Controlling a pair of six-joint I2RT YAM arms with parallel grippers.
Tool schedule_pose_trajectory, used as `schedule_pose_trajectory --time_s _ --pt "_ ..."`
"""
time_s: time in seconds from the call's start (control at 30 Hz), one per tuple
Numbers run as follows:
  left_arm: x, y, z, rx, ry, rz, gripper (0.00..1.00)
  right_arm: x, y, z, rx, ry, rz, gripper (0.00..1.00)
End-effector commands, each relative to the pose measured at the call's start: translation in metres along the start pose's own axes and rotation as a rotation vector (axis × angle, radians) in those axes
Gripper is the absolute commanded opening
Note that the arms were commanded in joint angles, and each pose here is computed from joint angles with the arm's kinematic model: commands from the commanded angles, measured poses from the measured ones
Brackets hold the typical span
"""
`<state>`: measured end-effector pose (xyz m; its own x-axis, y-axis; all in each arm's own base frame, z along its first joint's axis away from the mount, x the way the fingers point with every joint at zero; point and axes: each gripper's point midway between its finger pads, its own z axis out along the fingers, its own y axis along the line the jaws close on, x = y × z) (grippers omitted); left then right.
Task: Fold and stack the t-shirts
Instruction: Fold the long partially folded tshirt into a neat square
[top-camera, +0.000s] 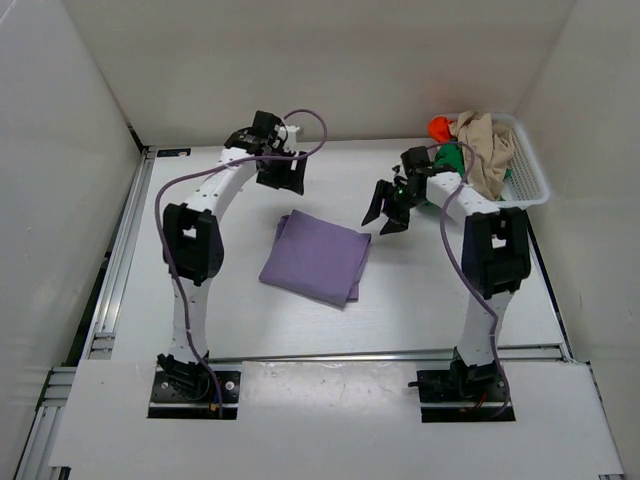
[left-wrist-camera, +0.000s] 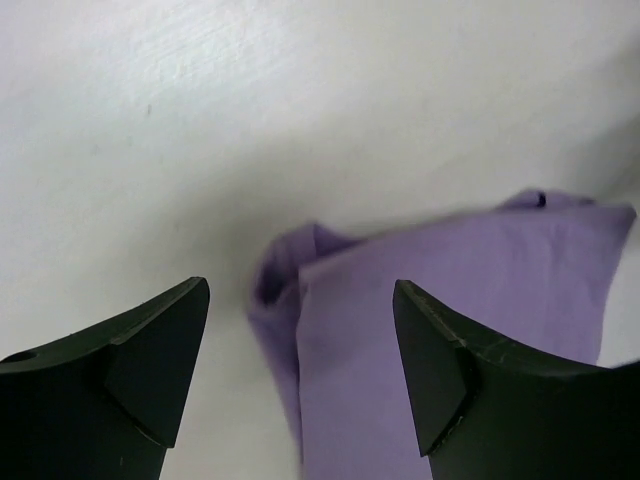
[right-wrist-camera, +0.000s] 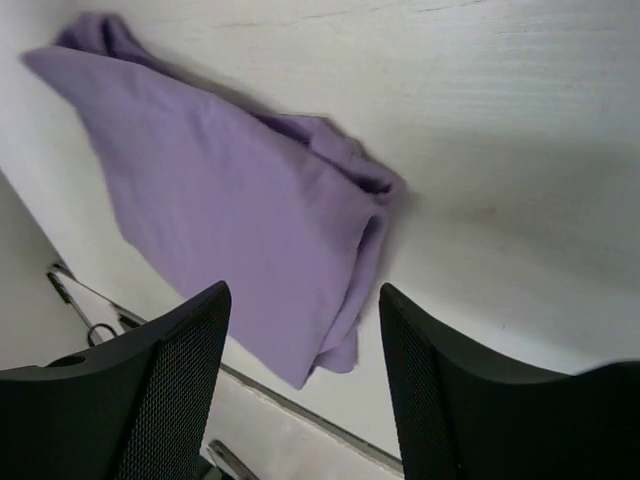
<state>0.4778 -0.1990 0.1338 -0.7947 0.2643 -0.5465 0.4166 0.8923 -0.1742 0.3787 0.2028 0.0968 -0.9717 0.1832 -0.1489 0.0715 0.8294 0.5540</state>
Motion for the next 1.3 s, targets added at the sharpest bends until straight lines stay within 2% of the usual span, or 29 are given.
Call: schedule_pose_trajectory --time_s 0.0,0.13,0.3,0.5,0.7,0.73,0.8,0.83,0.87,0.93,0.97,1.13,1.23,1.27 --pt "-0.015 0.001 0.025 0.072 -0.024 -0.006 0.85 -0.005 -0.013 0.024 0.010 0.043 -0.039 0.66" --pt "-0.007 0.004 0.050 0.088 0.008 -0.015 0.85 -0.011 -0.007 0.035 -0.017 0.047 -0.062 0.67" --pt "0.008 -0.001 0.058 0.126 0.043 -0.025 0.85 -0.005 -0.008 0.046 -0.025 0.081 -0.057 0.67" --pt "0.015 -0.017 0.048 0.235 0.057 -0.041 0.69 0.004 -0.008 0.055 -0.050 0.110 -0.057 0.57" --pt "0.031 -0.027 0.045 0.291 0.097 -0.059 0.61 0.008 -0.011 0.060 -0.055 0.124 -0.051 0.57" --pt "0.035 -0.027 0.046 0.291 0.107 -0.062 0.57 0.010 -0.012 0.063 -0.059 0.135 -0.046 0.56" --pt "0.031 -0.027 0.041 0.309 0.094 -0.067 0.52 0.007 -0.009 0.062 -0.062 0.128 -0.041 0.50" --pt "0.031 -0.027 0.041 0.309 0.094 -0.067 0.48 0.007 -0.009 0.062 -0.062 0.128 -0.041 0.38" --pt "0.031 -0.027 0.041 0.309 0.094 -0.067 0.37 0.007 -0.009 0.062 -0.062 0.129 -0.032 0.32" --pt "0.024 -0.028 0.035 0.309 0.074 -0.059 0.22 0.006 -0.010 0.062 -0.052 0.124 -0.033 0.18" --pt "0.024 -0.028 0.035 0.309 0.074 -0.059 0.12 0.006 -0.010 0.062 -0.052 0.124 -0.033 0.15" --pt "0.005 -0.026 0.012 0.265 0.010 -0.033 0.10 0.002 -0.002 0.051 -0.066 0.098 -0.040 0.03" --pt "-0.002 -0.024 -0.002 0.233 -0.018 -0.023 0.10 0.004 0.010 0.045 -0.072 0.081 -0.071 0.01" --pt "0.002 -0.023 -0.003 0.224 -0.012 -0.025 0.20 0.005 0.017 0.042 -0.079 0.076 -0.087 0.01"
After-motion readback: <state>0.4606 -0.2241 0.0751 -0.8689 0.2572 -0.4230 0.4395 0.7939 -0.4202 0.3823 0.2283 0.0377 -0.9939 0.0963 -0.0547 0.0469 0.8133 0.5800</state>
